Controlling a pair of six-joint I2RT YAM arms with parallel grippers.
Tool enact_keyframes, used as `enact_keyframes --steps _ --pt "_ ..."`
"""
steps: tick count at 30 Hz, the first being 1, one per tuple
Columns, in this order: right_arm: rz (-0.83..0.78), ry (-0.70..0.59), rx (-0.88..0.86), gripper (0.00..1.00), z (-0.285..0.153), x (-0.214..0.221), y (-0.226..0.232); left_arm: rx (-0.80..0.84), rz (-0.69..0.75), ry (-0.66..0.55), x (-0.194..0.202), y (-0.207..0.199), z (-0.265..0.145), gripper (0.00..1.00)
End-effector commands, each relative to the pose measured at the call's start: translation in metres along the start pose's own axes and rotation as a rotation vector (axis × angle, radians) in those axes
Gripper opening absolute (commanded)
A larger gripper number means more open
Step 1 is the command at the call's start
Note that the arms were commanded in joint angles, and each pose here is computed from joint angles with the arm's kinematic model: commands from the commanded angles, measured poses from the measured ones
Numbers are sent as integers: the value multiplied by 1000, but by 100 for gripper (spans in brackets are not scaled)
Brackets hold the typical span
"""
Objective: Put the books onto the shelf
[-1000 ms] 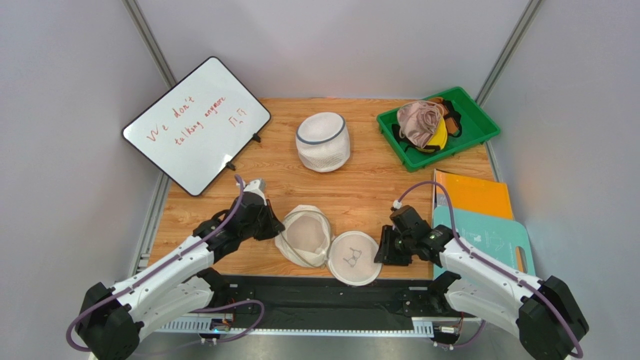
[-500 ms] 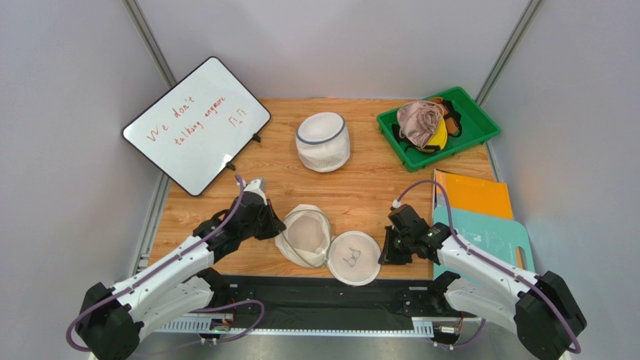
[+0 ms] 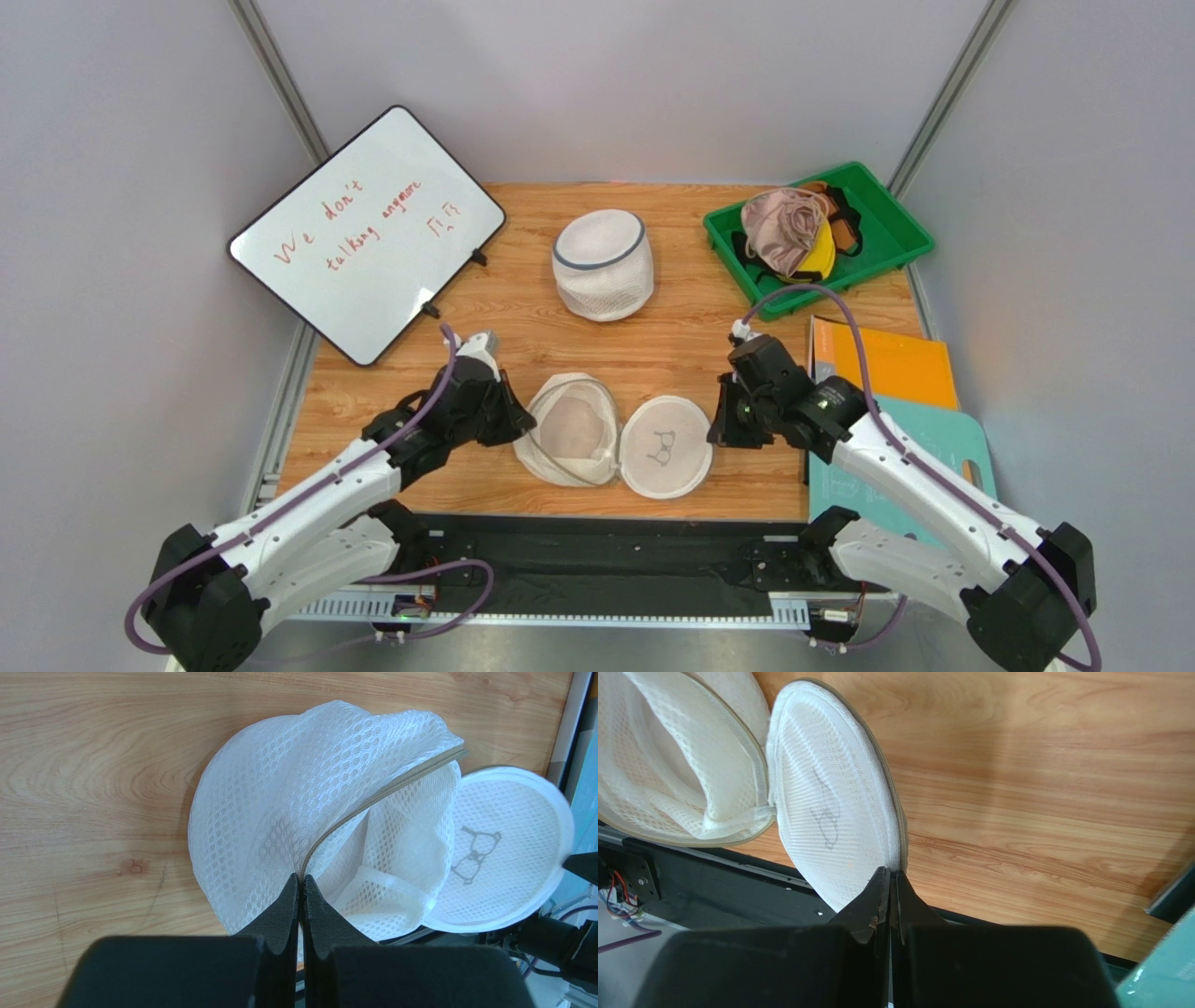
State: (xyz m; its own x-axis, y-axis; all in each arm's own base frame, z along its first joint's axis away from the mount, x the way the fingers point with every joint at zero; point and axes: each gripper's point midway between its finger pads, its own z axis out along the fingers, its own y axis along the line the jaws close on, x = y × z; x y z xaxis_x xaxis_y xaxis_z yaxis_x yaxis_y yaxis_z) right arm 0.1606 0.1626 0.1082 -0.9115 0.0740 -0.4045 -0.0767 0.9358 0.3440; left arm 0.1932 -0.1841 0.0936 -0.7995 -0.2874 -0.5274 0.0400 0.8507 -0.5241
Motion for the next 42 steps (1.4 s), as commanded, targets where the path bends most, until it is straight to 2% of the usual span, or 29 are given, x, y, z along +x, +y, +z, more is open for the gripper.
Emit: enact_keyframes --steps 1,5,9,13,17,27,31,33,34,36,37,38,40,42 --pt "-81 -96 61 0 -30 -31 -1 48 -16 -4 -6 -13 4 0" --pt "-121 -124 112 0 -47 -46 -5 111 -27 12 -6 -29 8 0" --pt "-175 -137 142 0 -64 -60 -3 106 3 11 -8 -40 12 0" --pt "-218 -183 141 0 -93 -84 9 121 -4 21 -6 -46 18 0" --pt "-247 -191 129 0 -101 -101 23 125 -15 19 -5 -48 22 0" --pt "-351 -186 62 0 -89 -120 76 170 5 20 -10 -62 26 0" --pt "-347 -138 129 1 -69 -112 68 161 2 24 -7 -58 28 0" --pt "-278 -127 176 6 -58 -105 49 165 -1 19 -7 -57 27 0" --pt "-253 -65 199 9 -37 -86 31 163 0 19 -6 -55 27 0" --pt "-141 -41 171 15 -25 -68 17 164 3 16 -5 -54 25 0" --pt "-105 -58 147 26 -17 -66 15 159 6 14 -5 -53 24 0" --pt "-77 -18 160 34 -7 -44 -3 157 9 12 -5 -52 23 0" --pt "-2 -14 149 48 2 -39 -16 153 16 12 -5 -50 22 0" --pt "46 -5 168 51 8 -31 -36 156 19 7 -5 -50 21 0"
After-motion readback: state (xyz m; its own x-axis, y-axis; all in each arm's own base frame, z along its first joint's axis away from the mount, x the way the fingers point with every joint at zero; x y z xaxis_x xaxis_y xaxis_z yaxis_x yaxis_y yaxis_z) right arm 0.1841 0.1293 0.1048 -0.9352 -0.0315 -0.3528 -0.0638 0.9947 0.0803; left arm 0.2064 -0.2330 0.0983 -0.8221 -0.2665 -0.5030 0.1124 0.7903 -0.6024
